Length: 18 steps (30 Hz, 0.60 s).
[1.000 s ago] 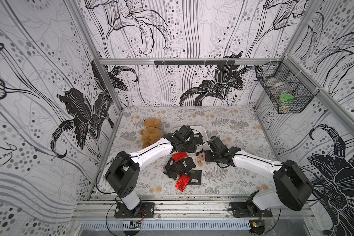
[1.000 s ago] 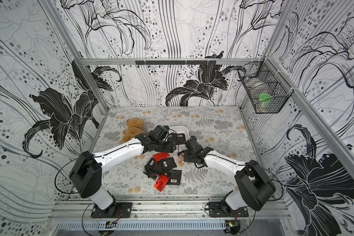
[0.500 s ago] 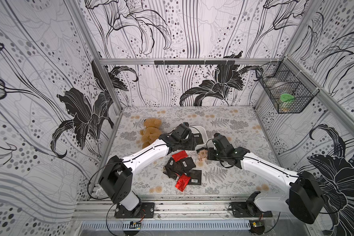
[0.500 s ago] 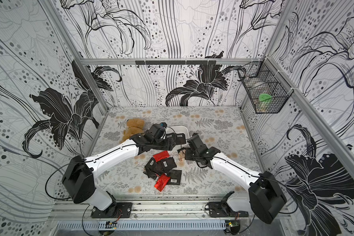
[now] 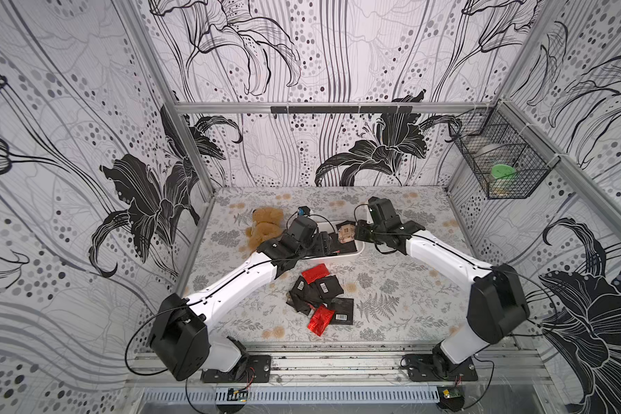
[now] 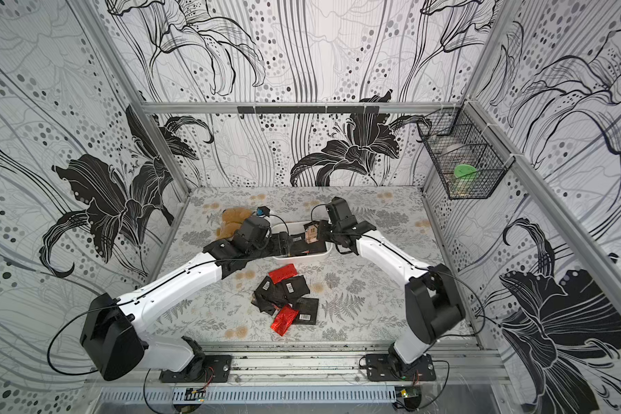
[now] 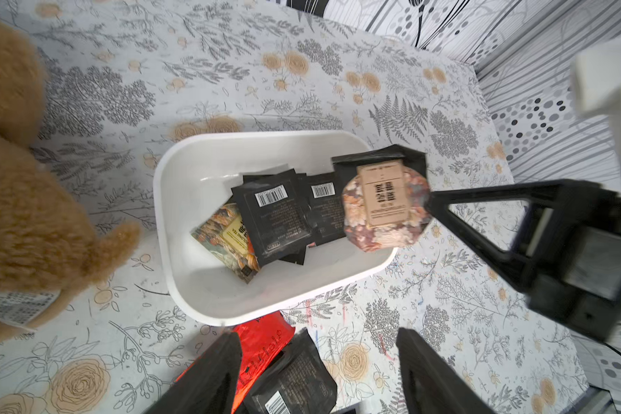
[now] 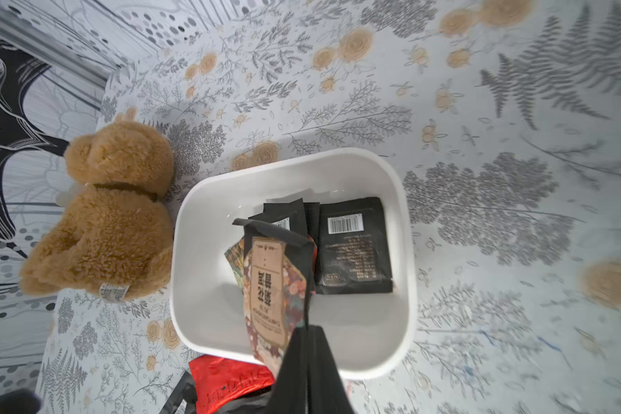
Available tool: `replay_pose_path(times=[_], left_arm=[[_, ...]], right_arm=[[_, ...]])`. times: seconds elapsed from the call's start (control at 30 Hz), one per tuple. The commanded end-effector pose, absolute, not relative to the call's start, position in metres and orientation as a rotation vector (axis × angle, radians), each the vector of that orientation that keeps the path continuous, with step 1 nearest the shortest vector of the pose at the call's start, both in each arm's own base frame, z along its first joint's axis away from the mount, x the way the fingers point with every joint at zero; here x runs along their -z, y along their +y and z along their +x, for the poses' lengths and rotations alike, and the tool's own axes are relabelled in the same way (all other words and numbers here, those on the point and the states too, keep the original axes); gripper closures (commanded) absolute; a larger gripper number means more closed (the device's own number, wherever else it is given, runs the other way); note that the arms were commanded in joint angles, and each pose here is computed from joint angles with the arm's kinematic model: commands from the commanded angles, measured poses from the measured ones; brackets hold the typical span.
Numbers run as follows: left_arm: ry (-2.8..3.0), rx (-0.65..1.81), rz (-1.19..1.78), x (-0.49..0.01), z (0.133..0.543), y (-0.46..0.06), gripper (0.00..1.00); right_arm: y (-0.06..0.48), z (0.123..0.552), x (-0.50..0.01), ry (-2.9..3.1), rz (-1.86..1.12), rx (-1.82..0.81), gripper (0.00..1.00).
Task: Put the tea bags into the storage box
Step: Place the tea bag in the storage box.
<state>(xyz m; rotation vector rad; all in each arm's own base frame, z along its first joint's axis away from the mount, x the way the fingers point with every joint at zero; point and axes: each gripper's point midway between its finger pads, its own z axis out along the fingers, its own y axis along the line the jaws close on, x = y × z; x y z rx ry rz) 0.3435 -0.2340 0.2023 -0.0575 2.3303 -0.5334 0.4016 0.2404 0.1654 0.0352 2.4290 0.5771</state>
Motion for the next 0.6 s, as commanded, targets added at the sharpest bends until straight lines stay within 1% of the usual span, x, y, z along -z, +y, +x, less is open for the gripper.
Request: replay_pose_path(times=[0.0, 0.03, 0.07, 0.13, 0.17, 0.2, 0.23, 0.3, 0.37, 0.5, 0.57], left_arm=[[2.270, 0.479, -0.109, -0.211, 0.354, -0.223, 0.25], [2.273, 0.459, -0.134, -0.209, 0.355, -0.220, 0.24], [2.271, 0.446, -0.161, -0.208, 0.357, -0.215, 0.24], [2.265, 0.461, -0.212, -0.205, 0.360, -0.208, 0.21], [2.263, 0.472, -0.237, -0.204, 0.361, -0.205, 0.16], [2.262, 0.471, -0.258, -0.203, 0.361, -0.201, 0.08], [2.261, 0.464, -0.272, -0.202, 0.362, -0.198, 0.02], [2.244, 0.454, -0.276, -0.208, 0.364, -0.194, 0.03], [2.208, 0.403, -0.320, -0.214, 0.365, -0.182, 0.03], [2.167, 0.461, -0.227, -0.228, 0.362, -0.190, 0.03], [2.164, 0.522, -0.163, -0.231, 0.360, -0.201, 0.03]], right_arm=[[0.249, 0.402, -0.135, 2.511, -0.025, -0.570, 0.69], [0.248, 0.400, -0.130, 2.526, -0.027, -0.561, 0.60], [0.244, 0.398, -0.125, 2.539, -0.029, -0.538, 0.56], [0.232, 0.391, -0.124, 2.545, -0.024, -0.470, 0.54], [0.224, 0.387, -0.130, 2.531, -0.017, -0.443, 0.52], [0.218, 0.381, -0.140, 2.507, -0.016, -0.433, 0.49], [0.213, 0.375, -0.147, 2.489, -0.020, -0.429, 0.46], [0.204, 0.359, -0.162, 2.455, -0.032, -0.440, 0.43], [0.194, 0.337, -0.165, 2.448, -0.034, -0.462, 0.39], [0.179, 0.292, -0.153, 2.489, -0.009, -0.535, 0.29], [0.176, 0.267, -0.143, 2.510, 0.002, -0.608, 0.21]])
